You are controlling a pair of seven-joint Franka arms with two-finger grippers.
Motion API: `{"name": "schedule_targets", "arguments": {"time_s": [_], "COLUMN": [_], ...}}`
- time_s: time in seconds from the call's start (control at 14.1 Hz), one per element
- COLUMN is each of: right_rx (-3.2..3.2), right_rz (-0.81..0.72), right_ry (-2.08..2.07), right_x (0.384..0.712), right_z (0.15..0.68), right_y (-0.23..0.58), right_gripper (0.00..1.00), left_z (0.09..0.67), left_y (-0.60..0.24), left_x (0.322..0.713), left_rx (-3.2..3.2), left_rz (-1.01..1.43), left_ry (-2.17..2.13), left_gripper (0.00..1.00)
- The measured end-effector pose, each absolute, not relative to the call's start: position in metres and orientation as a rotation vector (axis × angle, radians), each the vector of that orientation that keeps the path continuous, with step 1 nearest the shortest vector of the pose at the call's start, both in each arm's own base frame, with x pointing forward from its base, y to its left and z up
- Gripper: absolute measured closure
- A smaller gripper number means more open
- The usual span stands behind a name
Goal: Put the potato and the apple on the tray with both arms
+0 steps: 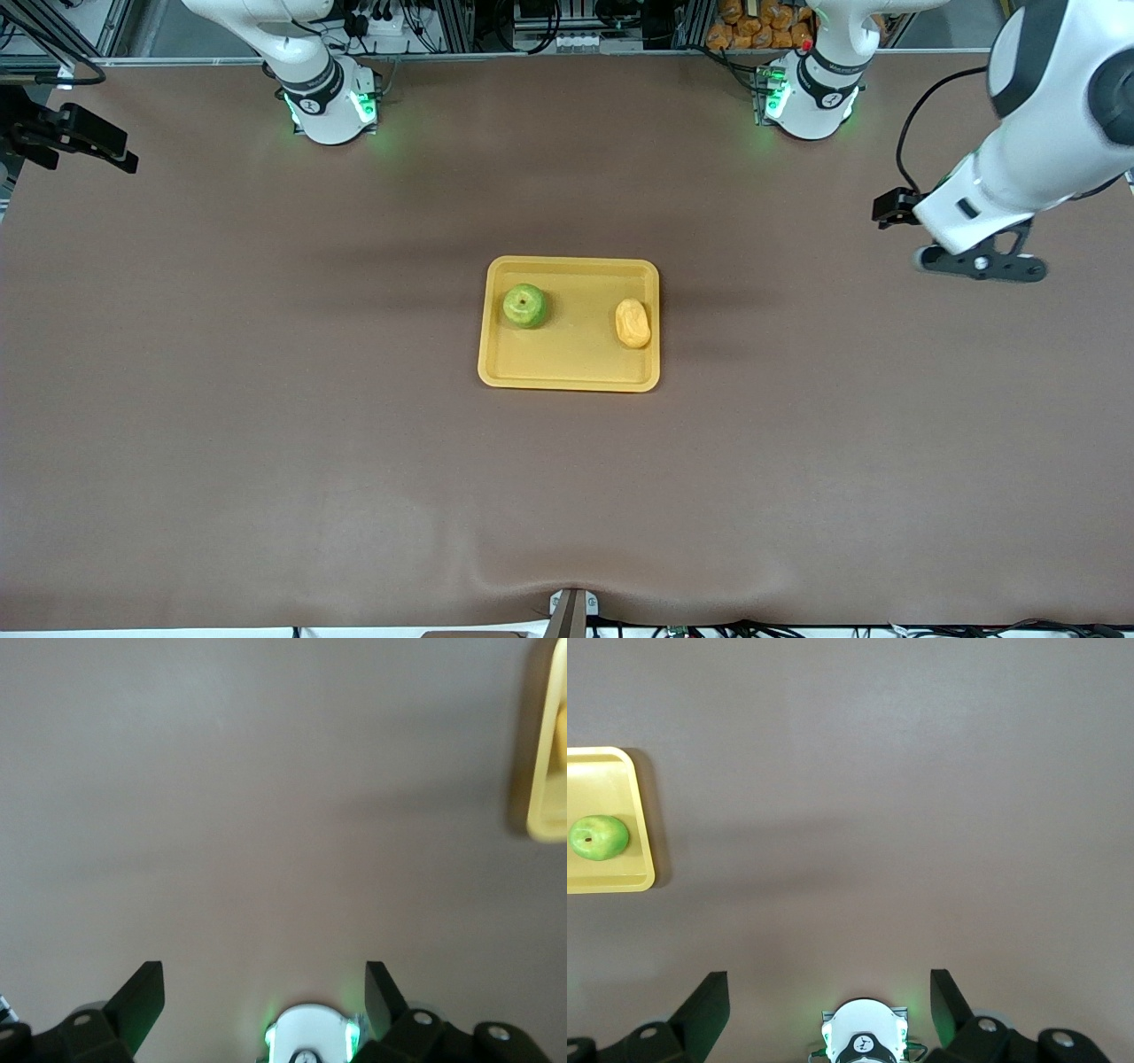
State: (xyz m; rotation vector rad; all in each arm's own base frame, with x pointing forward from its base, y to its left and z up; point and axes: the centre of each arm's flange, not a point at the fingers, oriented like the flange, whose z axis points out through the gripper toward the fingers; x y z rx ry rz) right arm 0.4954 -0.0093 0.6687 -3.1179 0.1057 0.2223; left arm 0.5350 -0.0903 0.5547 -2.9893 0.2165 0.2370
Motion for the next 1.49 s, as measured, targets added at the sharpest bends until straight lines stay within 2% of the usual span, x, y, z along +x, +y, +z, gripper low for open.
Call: {"name": "schedule_targets", "arguments": {"time_s": [0.28, 0.78, 1.49], "right_rx": [-3.117, -3.112, -3.105], "right_rz": [0.224, 0.223, 0.228], "right_ry": [0.101, 0.052, 0.056], "right_x": [0.495, 0.495, 0.494], "right_z": [0.668, 0.668, 0.666], "right_y": [-0.010, -0.021, -0.025], "right_gripper": [0.00, 0.00, 0.00], "left_z": [0.585, 0.603, 0.630], "left_y": [-0.087, -0.059, -0.053], "left_x": [0.541, 0.544, 0.523], "left_rx": [-3.008, -3.088, -3.088], "left_rz": [0.136, 0.139, 0.134], "left_ry": [0.088, -0.020, 0.085], "left_gripper": [0.00, 0.00, 0.00]}}
